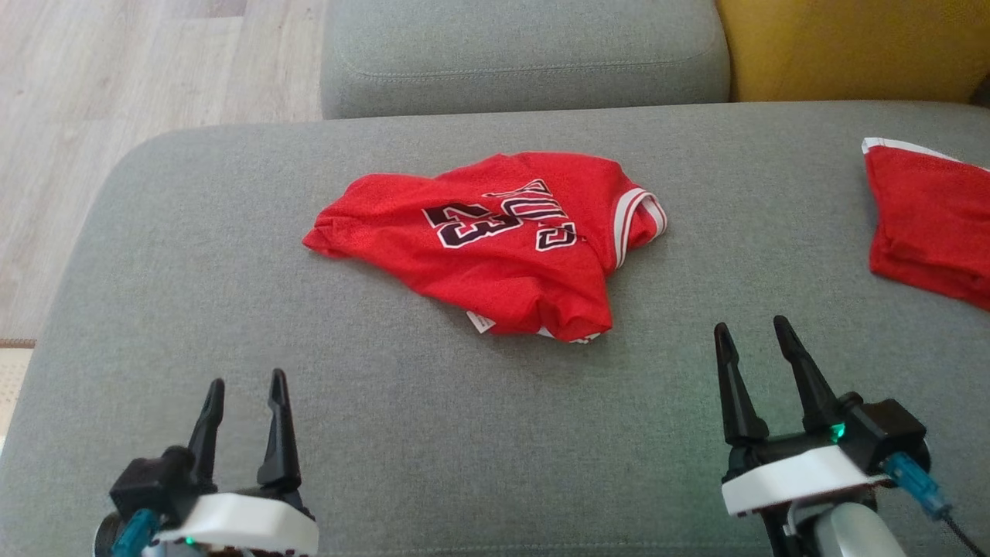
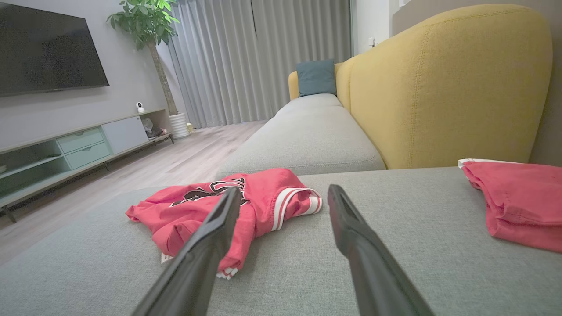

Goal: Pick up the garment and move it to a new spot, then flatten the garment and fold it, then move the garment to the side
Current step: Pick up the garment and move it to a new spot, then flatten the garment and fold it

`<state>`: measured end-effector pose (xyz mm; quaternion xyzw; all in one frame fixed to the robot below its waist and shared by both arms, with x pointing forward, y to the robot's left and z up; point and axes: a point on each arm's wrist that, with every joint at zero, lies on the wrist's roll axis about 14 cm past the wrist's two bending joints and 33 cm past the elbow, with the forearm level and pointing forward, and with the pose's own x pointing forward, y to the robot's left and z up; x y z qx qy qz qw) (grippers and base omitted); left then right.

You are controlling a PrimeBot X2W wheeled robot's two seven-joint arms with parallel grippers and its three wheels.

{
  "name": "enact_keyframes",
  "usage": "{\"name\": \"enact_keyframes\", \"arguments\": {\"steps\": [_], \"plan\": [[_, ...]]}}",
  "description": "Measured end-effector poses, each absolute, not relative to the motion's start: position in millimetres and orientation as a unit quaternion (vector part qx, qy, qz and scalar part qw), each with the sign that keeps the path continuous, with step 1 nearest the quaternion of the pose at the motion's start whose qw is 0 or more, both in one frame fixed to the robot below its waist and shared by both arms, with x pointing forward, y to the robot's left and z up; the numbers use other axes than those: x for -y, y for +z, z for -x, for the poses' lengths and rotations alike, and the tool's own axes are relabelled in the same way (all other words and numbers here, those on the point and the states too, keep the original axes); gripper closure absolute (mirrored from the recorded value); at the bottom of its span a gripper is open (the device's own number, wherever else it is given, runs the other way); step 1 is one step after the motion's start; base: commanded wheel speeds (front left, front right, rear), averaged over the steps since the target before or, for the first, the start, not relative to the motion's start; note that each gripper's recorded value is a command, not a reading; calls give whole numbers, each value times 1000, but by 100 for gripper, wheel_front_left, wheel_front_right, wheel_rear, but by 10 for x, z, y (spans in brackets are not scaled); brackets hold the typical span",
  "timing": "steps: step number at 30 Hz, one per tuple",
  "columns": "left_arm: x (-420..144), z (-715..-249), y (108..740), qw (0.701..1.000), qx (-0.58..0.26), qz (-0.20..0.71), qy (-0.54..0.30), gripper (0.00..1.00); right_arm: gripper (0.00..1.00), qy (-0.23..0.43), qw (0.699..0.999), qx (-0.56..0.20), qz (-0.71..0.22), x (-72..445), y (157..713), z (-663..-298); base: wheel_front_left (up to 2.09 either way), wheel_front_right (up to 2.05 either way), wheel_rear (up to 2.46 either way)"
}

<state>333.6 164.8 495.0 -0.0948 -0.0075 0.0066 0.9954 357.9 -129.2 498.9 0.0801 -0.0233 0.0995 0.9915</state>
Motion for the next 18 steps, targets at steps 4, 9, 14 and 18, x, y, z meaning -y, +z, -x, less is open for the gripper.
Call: {"name": "enact_keyframes", "arguments": {"steps": [4,9,14,18], "plan": [[-1617,-3339,4941,995,7,99,1,0,0,99,992,22,-80,1298,4978,-3575,0,0,0],[-1648,-3342,4918,996,5,94,5,0,0,98,992,21,-80,1301,4975,-3574,0,0,0],[-1618,-3336,4896,995,3,98,1,0,0,99,992,20,-80,1294,4970,-3579,0,0,0],[-1626,-3333,4888,995,2,95,1,0,0,100,992,19,-80,1287,4965,-3584,0,0,0]]}}
